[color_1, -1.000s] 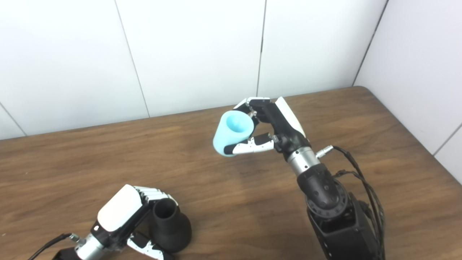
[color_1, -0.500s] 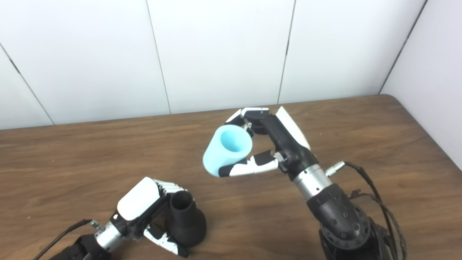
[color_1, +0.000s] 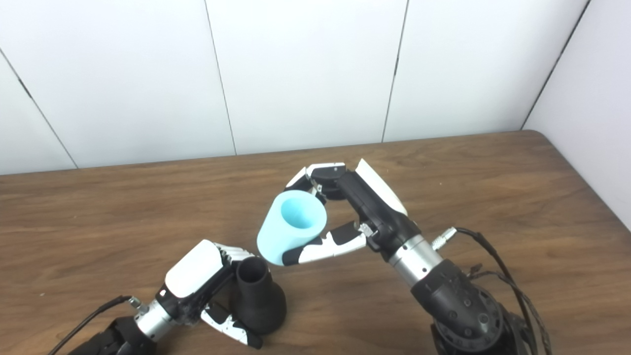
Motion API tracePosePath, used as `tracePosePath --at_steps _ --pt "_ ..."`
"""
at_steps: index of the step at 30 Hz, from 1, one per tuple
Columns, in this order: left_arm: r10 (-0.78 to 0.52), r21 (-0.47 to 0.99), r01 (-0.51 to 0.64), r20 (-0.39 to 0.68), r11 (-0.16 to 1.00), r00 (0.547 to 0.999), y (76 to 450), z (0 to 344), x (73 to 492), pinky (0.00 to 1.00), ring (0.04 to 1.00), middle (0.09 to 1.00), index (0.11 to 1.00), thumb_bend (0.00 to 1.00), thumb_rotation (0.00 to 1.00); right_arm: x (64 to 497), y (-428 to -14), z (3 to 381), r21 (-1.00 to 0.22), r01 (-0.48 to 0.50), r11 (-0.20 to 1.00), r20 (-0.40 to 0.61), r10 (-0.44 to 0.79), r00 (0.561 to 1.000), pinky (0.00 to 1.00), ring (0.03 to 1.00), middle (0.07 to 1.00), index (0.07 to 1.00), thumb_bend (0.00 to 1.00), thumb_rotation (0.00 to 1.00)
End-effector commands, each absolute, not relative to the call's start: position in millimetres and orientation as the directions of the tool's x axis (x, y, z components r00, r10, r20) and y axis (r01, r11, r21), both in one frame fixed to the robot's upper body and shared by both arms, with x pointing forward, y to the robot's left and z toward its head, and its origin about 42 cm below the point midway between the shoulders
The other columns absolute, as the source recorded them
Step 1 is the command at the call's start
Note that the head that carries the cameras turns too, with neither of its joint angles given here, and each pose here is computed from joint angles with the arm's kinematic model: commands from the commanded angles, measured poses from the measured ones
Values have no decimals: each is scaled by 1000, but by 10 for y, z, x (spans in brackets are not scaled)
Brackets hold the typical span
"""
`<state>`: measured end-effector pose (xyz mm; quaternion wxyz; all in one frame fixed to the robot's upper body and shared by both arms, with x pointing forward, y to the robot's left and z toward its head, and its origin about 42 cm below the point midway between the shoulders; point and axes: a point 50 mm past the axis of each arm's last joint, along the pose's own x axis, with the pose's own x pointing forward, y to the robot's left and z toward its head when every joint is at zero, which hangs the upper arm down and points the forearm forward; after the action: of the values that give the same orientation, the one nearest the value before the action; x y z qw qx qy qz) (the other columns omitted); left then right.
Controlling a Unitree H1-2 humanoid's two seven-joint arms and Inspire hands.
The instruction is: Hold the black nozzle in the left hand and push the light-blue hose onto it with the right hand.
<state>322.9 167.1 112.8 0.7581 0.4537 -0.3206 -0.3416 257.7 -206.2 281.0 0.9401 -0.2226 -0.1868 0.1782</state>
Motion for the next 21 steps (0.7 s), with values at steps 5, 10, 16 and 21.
tracePosePath --at_steps 5,10,16,21 --pt "-839 856 430 10 288 544 1556 517 2713 400 502 492 476 522 0 2522 -1992 2838 -497 -274 823 312 464 829 328 463 529 463 495 0" --pt "-841 856 430 11 288 541 1548 533 2708 394 500 489 479 522 0 2523 -1949 2767 -505 -290 813 304 482 822 324 456 536 465 494 0" --pt "-843 855 428 20 293 537 1532 564 2700 395 507 492 477 522 0 2524 -1918 2634 -528 -283 801 304 489 817 316 444 540 477 494 0" --pt "-849 859 423 26 289 528 1516 581 2678 390 510 493 474 522 0 2504 -1858 2481 -534 -287 795 304 498 812 327 454 533 471 496 0"
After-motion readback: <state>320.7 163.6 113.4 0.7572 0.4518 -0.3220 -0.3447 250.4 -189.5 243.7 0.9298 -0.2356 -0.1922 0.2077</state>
